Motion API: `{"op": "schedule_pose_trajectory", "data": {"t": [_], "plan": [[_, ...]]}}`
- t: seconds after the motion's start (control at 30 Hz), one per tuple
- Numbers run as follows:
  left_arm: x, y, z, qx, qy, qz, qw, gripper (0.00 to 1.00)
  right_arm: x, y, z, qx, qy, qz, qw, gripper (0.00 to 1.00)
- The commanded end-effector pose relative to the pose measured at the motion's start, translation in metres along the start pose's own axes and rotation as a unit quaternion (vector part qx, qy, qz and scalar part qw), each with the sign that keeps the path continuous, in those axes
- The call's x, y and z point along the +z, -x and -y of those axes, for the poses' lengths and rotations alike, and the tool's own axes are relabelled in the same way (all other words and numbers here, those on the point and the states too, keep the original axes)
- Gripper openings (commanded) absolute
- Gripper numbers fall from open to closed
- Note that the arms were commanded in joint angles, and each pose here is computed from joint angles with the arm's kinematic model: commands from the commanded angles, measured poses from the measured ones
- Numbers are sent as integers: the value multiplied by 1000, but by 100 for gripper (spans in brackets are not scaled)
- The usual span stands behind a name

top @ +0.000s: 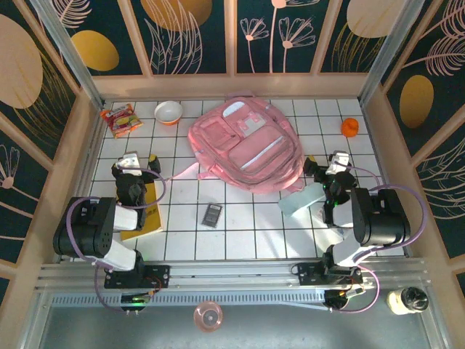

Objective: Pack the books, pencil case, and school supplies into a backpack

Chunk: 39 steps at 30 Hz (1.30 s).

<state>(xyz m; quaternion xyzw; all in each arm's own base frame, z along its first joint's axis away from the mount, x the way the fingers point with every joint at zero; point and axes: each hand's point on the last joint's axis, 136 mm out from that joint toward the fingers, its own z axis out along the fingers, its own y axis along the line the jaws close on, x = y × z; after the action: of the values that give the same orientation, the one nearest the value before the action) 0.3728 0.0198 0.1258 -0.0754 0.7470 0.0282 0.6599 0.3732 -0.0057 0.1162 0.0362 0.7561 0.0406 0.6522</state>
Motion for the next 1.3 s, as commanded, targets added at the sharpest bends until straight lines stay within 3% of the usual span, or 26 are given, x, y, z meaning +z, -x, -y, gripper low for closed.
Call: {"op": "schedule_pose_trajectory", "data": {"t": [0.0,0.97,1.13,1.27], "plan": [[2,11,1,0,-3,17,1000,99,2,11,1,3,-5,21,1000,99],[1,12,0,0,-1,20,1000,99,2,11,1,2,-4,21,1000,99],[4,31,2,2,-1,4,1000,87,0,26,-9,-6,18,20,1000,99],[3,58,19,-36,-40,-19,998,77,8,65,-4,61,-16,-42,997,99]]}}
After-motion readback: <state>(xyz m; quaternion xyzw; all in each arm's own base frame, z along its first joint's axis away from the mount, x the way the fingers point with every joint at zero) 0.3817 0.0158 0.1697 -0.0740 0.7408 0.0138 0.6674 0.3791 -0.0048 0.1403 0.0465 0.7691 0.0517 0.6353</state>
